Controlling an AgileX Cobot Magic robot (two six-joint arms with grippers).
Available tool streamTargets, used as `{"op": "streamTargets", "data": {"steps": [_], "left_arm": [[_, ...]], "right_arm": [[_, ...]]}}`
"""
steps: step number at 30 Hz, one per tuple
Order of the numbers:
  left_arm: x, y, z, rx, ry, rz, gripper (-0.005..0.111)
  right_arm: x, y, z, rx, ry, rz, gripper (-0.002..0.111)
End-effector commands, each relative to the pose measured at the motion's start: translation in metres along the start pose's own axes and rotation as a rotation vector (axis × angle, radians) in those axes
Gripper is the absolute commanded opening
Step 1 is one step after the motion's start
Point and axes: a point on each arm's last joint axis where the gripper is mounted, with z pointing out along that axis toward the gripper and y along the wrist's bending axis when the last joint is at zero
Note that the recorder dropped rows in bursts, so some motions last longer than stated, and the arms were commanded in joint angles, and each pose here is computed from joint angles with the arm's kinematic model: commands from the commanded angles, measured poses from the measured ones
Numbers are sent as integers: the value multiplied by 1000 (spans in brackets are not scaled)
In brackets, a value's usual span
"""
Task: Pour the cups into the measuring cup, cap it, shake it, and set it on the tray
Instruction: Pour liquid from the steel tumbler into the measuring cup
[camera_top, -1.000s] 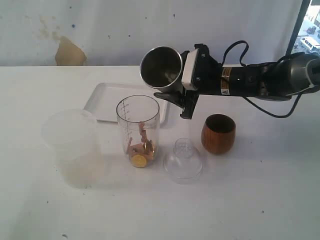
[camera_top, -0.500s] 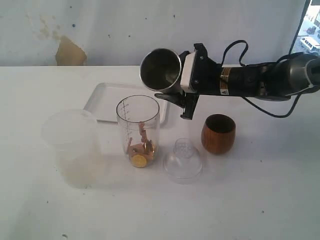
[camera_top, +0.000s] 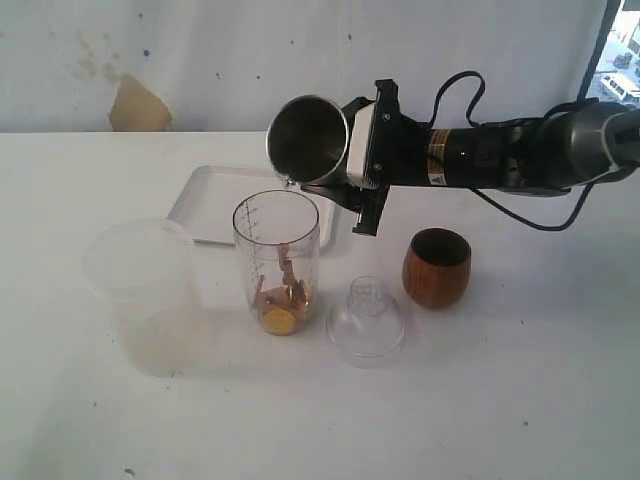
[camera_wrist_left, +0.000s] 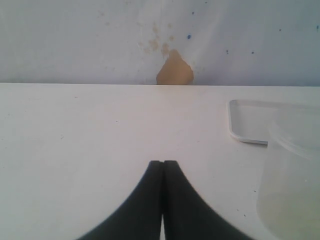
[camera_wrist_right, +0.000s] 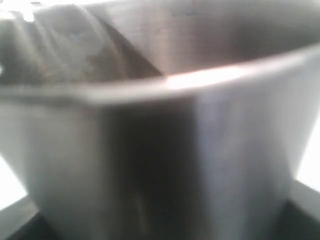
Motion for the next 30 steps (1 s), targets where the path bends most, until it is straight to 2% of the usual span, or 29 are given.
{"op": "streamTargets", "data": {"steps": [1,30], "left_arm": [[-1,0,0,1,0,-11,103],[-1,0,0,1,0,-11,103]], "right_arm": [[-12,-11,-3,45,-55,-18,0],[-17,-14,-5,54,-57,-147,0]]}}
